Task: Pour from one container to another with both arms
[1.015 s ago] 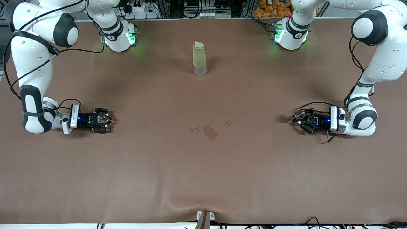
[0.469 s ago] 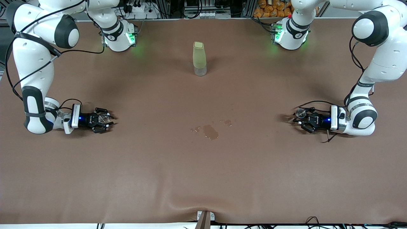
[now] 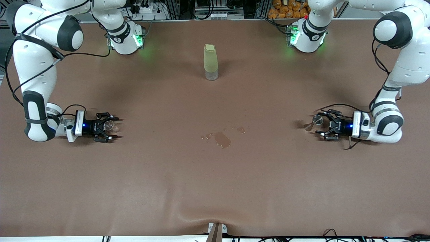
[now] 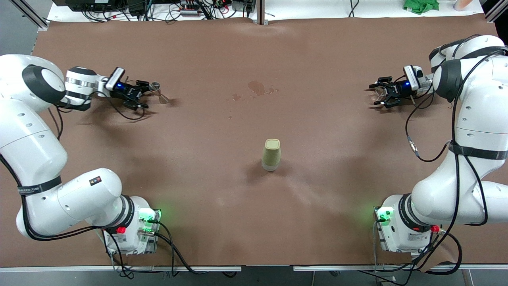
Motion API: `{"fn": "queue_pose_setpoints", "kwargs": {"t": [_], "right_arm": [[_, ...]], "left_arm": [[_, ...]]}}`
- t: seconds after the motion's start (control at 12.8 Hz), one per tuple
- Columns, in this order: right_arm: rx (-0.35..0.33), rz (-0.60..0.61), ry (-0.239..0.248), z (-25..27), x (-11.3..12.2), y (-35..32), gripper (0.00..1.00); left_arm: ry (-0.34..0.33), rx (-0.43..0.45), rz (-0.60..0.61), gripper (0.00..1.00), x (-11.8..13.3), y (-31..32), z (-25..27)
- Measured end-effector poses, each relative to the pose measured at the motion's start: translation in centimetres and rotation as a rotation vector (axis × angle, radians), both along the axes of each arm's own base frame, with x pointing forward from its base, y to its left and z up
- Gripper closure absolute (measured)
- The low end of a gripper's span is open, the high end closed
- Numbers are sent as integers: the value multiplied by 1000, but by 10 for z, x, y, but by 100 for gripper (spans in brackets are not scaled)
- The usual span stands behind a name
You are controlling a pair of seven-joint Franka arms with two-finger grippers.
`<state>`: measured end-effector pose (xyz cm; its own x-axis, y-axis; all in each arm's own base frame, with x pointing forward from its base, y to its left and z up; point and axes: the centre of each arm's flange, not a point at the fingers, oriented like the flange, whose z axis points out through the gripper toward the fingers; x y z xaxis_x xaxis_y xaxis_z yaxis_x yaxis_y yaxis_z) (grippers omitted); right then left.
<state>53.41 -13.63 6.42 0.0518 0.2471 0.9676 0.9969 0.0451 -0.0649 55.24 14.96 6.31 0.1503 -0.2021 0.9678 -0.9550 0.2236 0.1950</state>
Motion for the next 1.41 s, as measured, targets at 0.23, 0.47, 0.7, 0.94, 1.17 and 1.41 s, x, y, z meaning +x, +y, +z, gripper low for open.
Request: {"fn": "queue_pose_setpoints", "kwargs": {"t": [0.23, 0.47, 0.7, 0.94, 1.17, 1.41], "right_arm": [[-70, 34, 81, 16, -3, -29, 0], [-160, 70, 155, 66, 10, -70, 0], [-304, 78, 247, 121, 19, -114, 0], [-470, 47, 356, 183, 25, -148, 0], [-655, -32, 457, 266, 26, -173, 0], [-832, -175, 584, 364, 16, -175, 0]], "left_arm": [[80, 121, 3, 0, 17, 54, 37], [243, 212, 47, 0, 41, 56, 81], [499, 324, 115, 0, 64, 40, 136], [733, 439, 200, 0, 77, 27, 184], [933, 537, 308, 0, 91, 13, 245], [1164, 630, 403, 0, 105, -38, 319]]}}
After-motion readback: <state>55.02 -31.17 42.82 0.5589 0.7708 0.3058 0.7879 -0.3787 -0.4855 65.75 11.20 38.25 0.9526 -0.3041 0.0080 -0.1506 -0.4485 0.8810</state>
